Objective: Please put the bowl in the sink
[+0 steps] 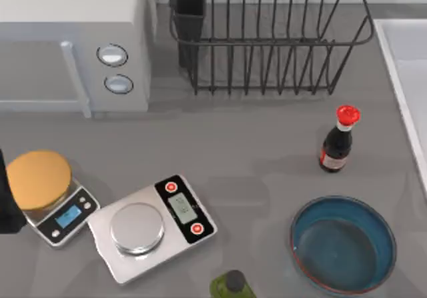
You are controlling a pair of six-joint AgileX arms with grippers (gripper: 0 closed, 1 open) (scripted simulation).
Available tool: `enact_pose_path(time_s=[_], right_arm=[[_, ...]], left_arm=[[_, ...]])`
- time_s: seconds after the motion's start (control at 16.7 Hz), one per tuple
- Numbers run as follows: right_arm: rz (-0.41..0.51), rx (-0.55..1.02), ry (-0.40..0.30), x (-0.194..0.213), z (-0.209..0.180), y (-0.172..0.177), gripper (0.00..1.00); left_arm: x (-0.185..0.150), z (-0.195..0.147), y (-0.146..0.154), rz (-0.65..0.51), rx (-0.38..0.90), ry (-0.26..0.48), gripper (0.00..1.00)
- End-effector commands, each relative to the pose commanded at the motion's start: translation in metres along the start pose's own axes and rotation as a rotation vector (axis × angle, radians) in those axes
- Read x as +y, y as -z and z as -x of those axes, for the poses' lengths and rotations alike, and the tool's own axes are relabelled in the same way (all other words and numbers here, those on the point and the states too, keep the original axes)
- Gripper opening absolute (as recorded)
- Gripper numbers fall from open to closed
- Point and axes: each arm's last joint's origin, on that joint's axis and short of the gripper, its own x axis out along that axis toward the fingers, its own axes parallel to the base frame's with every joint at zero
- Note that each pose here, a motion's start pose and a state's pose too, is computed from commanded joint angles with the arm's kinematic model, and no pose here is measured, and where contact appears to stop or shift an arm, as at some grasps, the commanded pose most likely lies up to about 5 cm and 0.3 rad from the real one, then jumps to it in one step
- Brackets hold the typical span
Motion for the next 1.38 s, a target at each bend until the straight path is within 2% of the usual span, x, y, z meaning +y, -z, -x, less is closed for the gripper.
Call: enact_pose_path(time_s=[0.24, 0.42, 0.66, 0.9, 1.2, 1.38], right_arm=[[-0.014, 0.035, -0.013, 0.001, 0.000, -0.005, 1.00], [-0.054, 0.170, -0.053, 0.006, -0.003, -0.022, 1.00], [-0.111, 0.507, -0.107, 0.019, -0.020, -0.049, 1.00], [-0.128, 0.905, -0.120, 0.042, -0.052, -0.070, 1.00], [-0.073, 1.345, -0.060, 0.080, -0.097, -0.074, 1.00], [-0.030, 1.505, -0.015, 0.099, -0.114, -0.071, 1.00]], left_arm=[[0.000, 0.000, 0.000, 0.000, 0.000, 0.000, 1.00], [0.000, 0.000, 0.000, 0.000, 0.000, 0.000, 1.00], [0.000, 0.000, 0.000, 0.000, 0.000, 0.000, 1.00], [0.000, 0.000, 0.000, 0.000, 0.000, 0.000, 1.00], [0.000, 0.000, 0.000, 0.000, 0.000, 0.000, 1.00], [0.000, 0.000, 0.000, 0.000, 0.000, 0.000, 1.00]])
